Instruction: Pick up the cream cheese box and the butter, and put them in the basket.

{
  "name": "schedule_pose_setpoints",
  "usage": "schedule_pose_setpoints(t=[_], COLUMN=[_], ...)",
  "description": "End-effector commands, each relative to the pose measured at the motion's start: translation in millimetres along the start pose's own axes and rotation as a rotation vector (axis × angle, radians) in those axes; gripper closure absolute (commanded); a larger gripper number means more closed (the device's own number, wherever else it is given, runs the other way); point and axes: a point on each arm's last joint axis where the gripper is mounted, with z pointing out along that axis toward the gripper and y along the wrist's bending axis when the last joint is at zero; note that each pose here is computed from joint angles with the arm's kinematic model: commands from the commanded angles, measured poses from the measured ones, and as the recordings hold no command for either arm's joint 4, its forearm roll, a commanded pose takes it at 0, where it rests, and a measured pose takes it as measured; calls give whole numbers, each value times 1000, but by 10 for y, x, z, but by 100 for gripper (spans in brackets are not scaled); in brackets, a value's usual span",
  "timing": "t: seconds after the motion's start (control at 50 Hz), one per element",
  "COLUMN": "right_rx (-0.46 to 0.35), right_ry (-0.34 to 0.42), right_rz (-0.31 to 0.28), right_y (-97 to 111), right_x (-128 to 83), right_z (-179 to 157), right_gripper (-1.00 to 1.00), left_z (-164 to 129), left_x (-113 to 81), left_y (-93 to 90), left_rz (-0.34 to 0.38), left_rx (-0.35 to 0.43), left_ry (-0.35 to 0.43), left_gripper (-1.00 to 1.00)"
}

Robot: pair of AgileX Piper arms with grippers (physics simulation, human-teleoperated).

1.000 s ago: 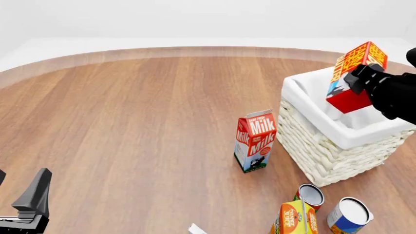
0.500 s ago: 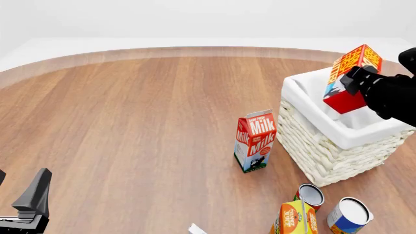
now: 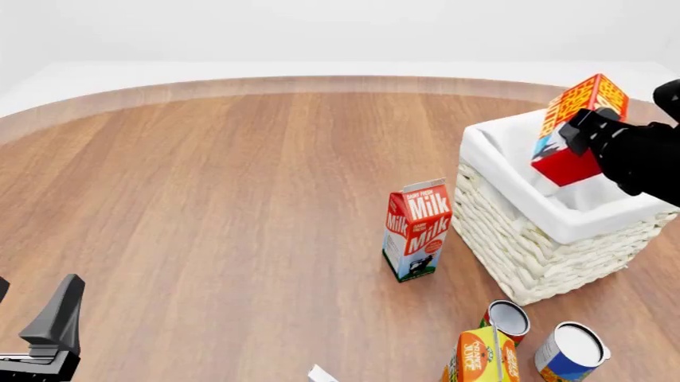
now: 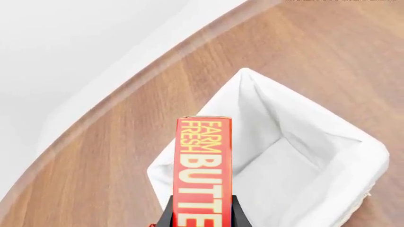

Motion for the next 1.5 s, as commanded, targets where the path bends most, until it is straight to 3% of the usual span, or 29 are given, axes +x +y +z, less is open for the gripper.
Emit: schedule_pose_setpoints(t=[0.02, 1.5], right_rx=[-13, 8], right_ry=[-29, -8], right_rz=[9, 8], right_y=[24, -92], right_x=[-61, 84], right_z=[-19, 74], right_gripper=[100, 100], left_z=[0, 0], left_x=[0, 0], left_y=[0, 0], left_rz=[0, 0], left_rx=[0, 0], left_ry=[0, 0], left_gripper=[-100, -100])
